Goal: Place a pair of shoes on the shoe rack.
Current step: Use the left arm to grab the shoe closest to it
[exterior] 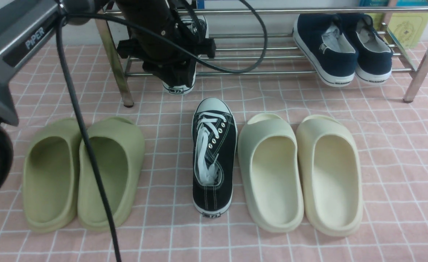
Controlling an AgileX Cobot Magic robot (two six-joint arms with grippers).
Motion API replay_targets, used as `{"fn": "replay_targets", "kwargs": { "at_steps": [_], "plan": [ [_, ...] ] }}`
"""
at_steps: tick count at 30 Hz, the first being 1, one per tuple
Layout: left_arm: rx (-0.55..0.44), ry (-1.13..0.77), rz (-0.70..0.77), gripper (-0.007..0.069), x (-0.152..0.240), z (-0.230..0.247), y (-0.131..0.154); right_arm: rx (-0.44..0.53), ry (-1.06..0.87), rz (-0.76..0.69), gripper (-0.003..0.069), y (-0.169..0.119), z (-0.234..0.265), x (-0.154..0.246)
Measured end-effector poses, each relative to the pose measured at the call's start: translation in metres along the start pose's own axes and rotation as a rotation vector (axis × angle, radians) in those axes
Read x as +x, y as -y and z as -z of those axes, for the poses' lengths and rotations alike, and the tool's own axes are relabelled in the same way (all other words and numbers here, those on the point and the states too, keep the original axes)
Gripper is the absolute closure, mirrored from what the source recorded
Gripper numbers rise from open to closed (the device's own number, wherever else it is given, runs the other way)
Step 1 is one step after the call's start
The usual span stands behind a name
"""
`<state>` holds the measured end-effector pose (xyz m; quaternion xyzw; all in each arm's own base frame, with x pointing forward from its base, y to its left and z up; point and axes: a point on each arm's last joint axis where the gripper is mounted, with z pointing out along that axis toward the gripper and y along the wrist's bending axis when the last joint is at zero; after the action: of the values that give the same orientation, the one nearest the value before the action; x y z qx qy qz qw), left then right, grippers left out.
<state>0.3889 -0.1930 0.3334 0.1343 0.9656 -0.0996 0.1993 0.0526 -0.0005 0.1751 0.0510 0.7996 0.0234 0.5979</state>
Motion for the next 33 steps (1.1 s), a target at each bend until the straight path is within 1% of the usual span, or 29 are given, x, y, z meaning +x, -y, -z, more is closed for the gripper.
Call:
{"fn": "replay_targets", "kwargs": {
  "at_steps": [1,2,6,8,9,11,13,15,17,21,25,27,30,32,33],
  "plan": [
    [0.006,-0.024,-0.031,0.0355,0.011,0.002,0.012,0.0,0.0,0.0,0.0421,0.0,0.0,0.0],
    [0.006,-0.035,-0.05,0.0355,0.017,0.003,0.018,0.0,0.0,0.0,0.0421,0.0,0.0,0.0],
    [-0.033,-0.171,-0.135,0.0355,0.059,-0.021,0.046,0.0,0.0,0.0,0.0421,0.0,0.0,0.0],
    [-0.043,-0.181,-0.136,0.0355,0.067,-0.03,0.049,0.0,0.0,0.0,0.0421,0.0,0.0,0.0],
    [-0.05,-0.183,-0.128,0.0352,0.076,-0.042,0.053,0.0,0.0,0.0,0.0421,0.0,0.0,0.0],
    [-0.049,-0.157,-0.105,0.0338,0.078,-0.05,0.053,0.0,0.0,0.0,0.0421,0.0,0.0,0.0],
    [-0.052,-0.121,-0.087,0.0307,0.077,-0.054,0.052,0.0,0.0,0.0,0.0421,0.0,0.0,0.0],
    [-0.061,-0.08,-0.064,0.0256,0.074,-0.055,0.051,0.0,0.0,0.0,0.0421,0.0,0.0,0.0],
    [-0.078,-0.041,-0.046,0.0187,0.071,-0.058,0.049,0.0,0.0,0.0,0.0421,0.0,0.0,0.0],
    [-0.114,-0.068,-0.023,0.0092,0.072,-0.074,0.047,0.0,0.0,0.0,0.0421,0.0,0.0,0.0],
    [-0.16,-0.139,-0.026,0.0066,0.078,-0.101,0.043,0.0,0.0,0.0,0.0421,0.0,0.0,0.0],
    [-0.162,-0.147,-0.025,0.0074,0.079,-0.107,0.043,0.0,0.0,0.0,0.0421,0.0,0.0,0.0],
    [-0.15,-0.146,-0.009,0.0167,0.08,-0.118,0.044,0.0,0.0,0.0,0.0421,0.0,0.0,0.0],
    [-0.147,-0.139,0.016,0.0283,0.079,-0.121,0.044,0.0,0.0,0.0,0.0421,0.0,0.0,0.0],
    [-0.158,-0.134,0.032,0.0382,0.079,-0.121,0.044,0.0,0.0,0.0,0.0421,0.0,0.0,0.0]
  ]
}}
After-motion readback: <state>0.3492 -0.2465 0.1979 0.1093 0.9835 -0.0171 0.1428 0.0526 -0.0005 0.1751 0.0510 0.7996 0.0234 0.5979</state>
